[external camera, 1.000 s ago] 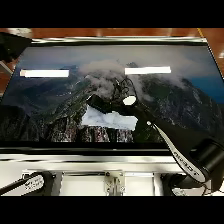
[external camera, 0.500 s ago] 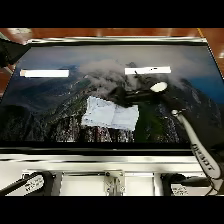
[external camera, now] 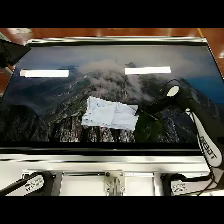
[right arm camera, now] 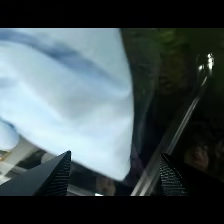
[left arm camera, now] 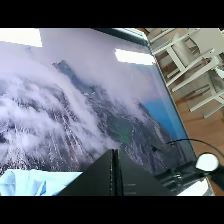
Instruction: Fold the shirts.
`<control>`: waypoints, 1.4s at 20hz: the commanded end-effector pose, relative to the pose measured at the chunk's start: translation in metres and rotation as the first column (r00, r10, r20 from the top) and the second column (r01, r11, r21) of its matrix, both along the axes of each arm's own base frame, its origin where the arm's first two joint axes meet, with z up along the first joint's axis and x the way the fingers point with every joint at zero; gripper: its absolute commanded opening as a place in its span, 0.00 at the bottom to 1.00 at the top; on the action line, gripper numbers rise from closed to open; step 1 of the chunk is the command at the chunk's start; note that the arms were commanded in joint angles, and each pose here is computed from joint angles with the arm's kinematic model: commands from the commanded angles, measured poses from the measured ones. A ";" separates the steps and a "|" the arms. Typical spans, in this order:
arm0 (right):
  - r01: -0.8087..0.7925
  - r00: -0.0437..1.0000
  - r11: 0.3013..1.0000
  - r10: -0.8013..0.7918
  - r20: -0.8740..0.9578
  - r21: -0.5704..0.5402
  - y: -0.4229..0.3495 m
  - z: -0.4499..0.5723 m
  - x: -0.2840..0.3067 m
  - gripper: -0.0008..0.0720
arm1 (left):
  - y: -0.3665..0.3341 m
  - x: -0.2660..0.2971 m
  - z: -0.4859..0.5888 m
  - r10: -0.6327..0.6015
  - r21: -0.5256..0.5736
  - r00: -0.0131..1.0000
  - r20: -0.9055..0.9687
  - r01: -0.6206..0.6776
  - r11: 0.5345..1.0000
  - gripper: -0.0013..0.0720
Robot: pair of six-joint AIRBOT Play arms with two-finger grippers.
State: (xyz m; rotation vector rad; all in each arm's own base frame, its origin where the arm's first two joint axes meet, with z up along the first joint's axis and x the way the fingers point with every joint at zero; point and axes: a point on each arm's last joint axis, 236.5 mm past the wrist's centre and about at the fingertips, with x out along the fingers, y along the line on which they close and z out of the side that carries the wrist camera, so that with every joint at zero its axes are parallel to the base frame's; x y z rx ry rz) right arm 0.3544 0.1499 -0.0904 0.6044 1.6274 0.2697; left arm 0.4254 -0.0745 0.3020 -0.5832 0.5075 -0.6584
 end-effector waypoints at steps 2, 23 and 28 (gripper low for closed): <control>0.060 0.998 0.994 -0.062 0.011 0.092 0.034 -0.031 0.018 0.93 | 0.000 0.000 0.000 0.001 0.000 1.000 0.000 -0.001 1.000 0.07; 0.237 0.841 0.910 -0.017 0.540 -0.341 -0.189 0.357 0.005 0.09 | -0.009 -0.008 -0.003 -0.044 0.002 0.999 -0.018 0.044 0.999 0.07; 0.113 0.845 0.979 -0.006 0.534 -0.169 -0.142 0.355 0.017 0.09 | -0.022 -0.011 -0.003 -0.078 0.003 0.997 -0.019 0.078 0.997 0.07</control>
